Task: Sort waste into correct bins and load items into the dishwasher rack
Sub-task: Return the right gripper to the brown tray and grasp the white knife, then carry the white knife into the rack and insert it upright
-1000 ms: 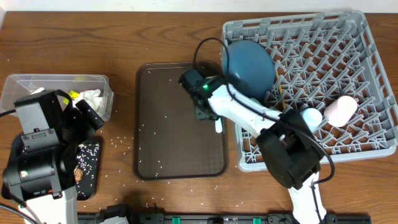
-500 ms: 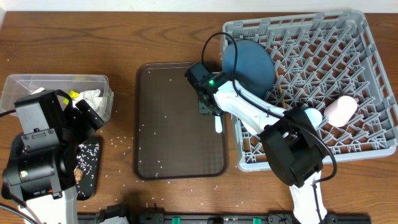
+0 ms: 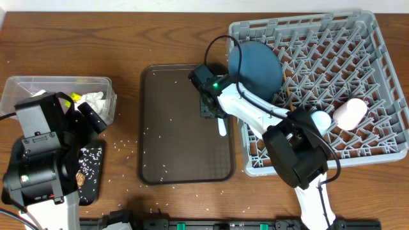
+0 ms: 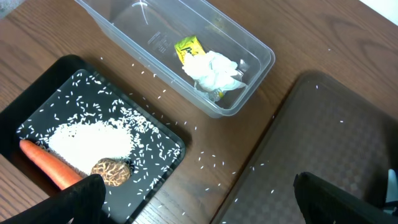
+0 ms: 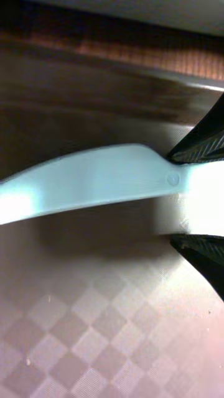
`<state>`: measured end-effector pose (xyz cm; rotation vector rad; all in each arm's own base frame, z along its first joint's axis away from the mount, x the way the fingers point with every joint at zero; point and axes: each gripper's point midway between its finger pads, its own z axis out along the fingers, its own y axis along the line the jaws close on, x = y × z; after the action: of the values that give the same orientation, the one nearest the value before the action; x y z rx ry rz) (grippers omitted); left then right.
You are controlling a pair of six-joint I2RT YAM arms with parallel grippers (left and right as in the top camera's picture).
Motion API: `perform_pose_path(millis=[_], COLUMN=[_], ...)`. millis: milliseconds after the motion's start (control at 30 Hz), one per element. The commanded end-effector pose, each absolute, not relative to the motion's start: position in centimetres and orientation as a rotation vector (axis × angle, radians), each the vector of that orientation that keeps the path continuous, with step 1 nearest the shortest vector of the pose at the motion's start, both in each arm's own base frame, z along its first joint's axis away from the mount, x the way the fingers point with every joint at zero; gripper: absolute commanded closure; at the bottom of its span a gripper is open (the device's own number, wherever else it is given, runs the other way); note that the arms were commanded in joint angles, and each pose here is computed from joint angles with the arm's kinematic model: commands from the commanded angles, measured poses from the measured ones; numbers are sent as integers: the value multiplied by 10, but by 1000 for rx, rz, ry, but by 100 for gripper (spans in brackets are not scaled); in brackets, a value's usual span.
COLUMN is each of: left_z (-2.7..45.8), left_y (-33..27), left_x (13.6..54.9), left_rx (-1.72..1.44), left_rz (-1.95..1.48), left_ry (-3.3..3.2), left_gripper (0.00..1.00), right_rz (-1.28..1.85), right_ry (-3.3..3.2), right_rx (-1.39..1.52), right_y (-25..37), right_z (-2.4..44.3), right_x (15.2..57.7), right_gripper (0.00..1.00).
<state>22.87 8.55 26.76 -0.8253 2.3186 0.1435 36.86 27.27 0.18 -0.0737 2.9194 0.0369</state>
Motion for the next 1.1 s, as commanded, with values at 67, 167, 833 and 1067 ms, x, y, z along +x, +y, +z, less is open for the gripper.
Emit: perform_pose_path(millis=[67, 167, 833, 1067], left_z=[271, 271, 271, 271], left_y=[88, 88, 88, 88], left_x=[228, 228, 228, 228], left_rx=[-847, -847, -847, -847], left_rz=[154, 154, 154, 154], left_ry=[2303, 2303, 2303, 2303], left_gripper=[2, 2, 2, 2], right_rz=[29, 32, 156, 250], right_ry=[2966, 2967, 2799, 2631], right_rx=[-247, -250, -327, -354], right_y=[284, 284, 284, 276], right_z=[-21, -21, 69, 156], right_x=[353, 353, 371, 370], right_gripper=[71, 77, 96, 96])
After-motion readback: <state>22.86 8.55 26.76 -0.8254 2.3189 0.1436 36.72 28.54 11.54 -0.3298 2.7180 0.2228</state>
